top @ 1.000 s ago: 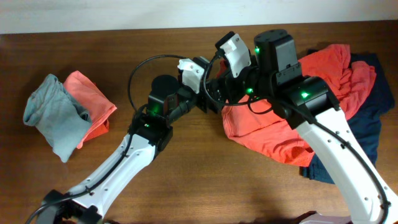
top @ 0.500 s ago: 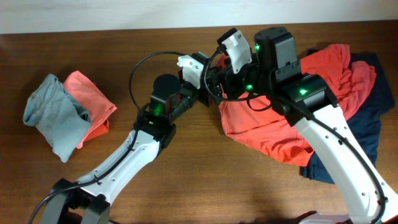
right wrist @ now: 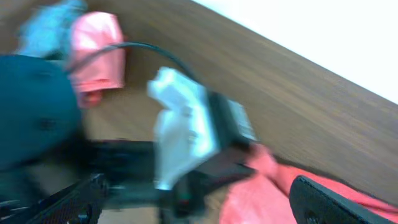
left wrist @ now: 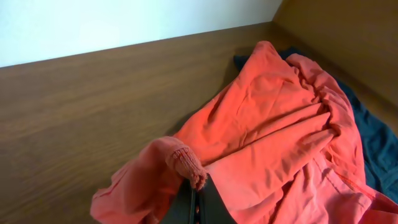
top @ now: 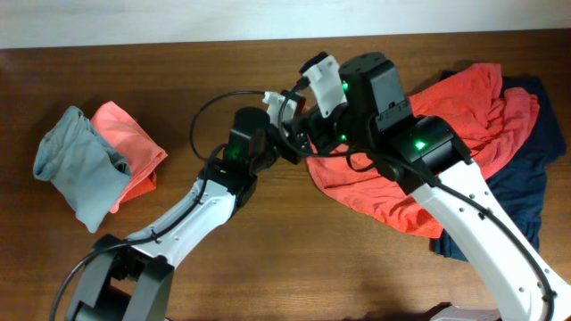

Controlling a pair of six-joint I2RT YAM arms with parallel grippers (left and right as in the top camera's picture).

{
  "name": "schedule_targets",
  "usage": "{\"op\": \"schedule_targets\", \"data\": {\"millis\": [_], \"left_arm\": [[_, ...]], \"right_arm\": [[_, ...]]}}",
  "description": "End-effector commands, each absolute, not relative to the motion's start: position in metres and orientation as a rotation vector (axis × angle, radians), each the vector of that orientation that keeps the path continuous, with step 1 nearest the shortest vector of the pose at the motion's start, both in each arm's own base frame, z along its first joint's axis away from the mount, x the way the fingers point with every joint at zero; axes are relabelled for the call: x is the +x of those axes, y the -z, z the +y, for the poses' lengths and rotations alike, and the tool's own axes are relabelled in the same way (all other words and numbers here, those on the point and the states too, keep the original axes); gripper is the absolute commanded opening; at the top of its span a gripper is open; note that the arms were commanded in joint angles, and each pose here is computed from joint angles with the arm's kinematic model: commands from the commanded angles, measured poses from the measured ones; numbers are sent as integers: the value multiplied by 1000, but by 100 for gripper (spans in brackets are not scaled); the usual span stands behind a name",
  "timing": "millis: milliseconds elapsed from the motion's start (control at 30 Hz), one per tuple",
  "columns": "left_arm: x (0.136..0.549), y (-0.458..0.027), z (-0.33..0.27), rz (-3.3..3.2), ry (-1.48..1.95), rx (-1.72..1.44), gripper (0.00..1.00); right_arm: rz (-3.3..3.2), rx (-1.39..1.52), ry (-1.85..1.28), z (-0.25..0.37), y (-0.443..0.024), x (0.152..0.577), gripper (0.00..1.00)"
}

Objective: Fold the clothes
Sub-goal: 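Grasp the T-shirt edge with the left gripper from the right gripper, then pull the T-shirt apart, left gripper leftward, right gripper rightward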

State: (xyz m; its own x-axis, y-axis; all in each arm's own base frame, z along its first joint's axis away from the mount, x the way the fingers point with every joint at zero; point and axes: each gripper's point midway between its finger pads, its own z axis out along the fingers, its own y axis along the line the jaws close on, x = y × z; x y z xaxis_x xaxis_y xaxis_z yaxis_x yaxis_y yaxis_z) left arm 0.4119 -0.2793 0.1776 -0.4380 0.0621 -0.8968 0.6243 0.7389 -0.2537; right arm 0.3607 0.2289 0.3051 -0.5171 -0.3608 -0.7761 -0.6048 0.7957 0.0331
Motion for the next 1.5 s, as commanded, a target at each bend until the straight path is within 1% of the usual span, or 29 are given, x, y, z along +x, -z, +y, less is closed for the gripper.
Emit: {"op": "schedule_targets", "data": {"millis": [0, 200, 300, 367, 433, 467, 600, 633, 667, 700, 767, 800, 867, 933, 1033, 1133, 1167, 1267, 1367, 1467], "left_arm": [[422, -177, -265, 1938, 674, 510, 0], [426, -177, -259, 1939, 665, 497, 0], [426, -178, -259, 1928, 643, 525, 0], [431, -177, -250, 1927, 607, 520, 0], [444, -172, -224, 1959, 541, 451, 0], [447, -171, -218, 1964, 528, 436, 0], [480, -170, -136, 1983, 307, 215, 1], [487, -171, -115, 1983, 265, 166, 4], [491, -172, -99, 1981, 244, 131, 15], [496, -174, -76, 1979, 220, 75, 46], [500, -175, -47, 1990, 200, 2, 63], [498, -172, -36, 2020, 223, -12, 99], [491, -163, -38, 2080, 309, 13, 99], [472, -144, -55, 2184, 445, 58, 99], [430, -114, -94, 2377, 633, 121, 99], [399, -95, -122, 2513, 681, 176, 99], [384, -89, -141, 2563, 705, 229, 99], [360, -84, -185, 2595, 746, 378, 100], [352, -71, -201, 2663, 681, 293, 99], [340, -54, -230, 2721, 710, 236, 99]], "right_arm": [[2139, -528, -216, 191, -329, 379, 98], [2109, -415, -173, 154, -343, 394, 98], [2139, -297, -123, 113, -343, 401, 98], [2206, -205, -82, 80, -333, 400, 99], [2318, -114, -23, 42, -312, 388, 99], [2341, -97, -13, 35, -308, 385, 98], [2454, -13, 43, 0, -290, 367, 99], [2472, 1, 51, -6, -287, 364, 99], [2483, 14, 54, -10, -286, 361, 99], [2491, 22, 54, -12, -284, 360, 98], [2500, 26, 56, -13, -283, 358, 98], [2505, 26, 56, -13, -282, 357, 98], [2518, 12, 61, -13, -280, 355, 99], [2532, -11, 68, -13, -278, 352, 99], [2552, -20, 76, -14, -275, 348, 98], [2568, -55, 81, -13, -272, 346, 98], [2572, -55, 81, -13, -271, 346, 99], [2587, -55, 80, -13, -267, 347, 99], [2600, -56, 80, -13, -265, 345, 99], [2601, -57, 79, -13, -265, 345, 99]]}}
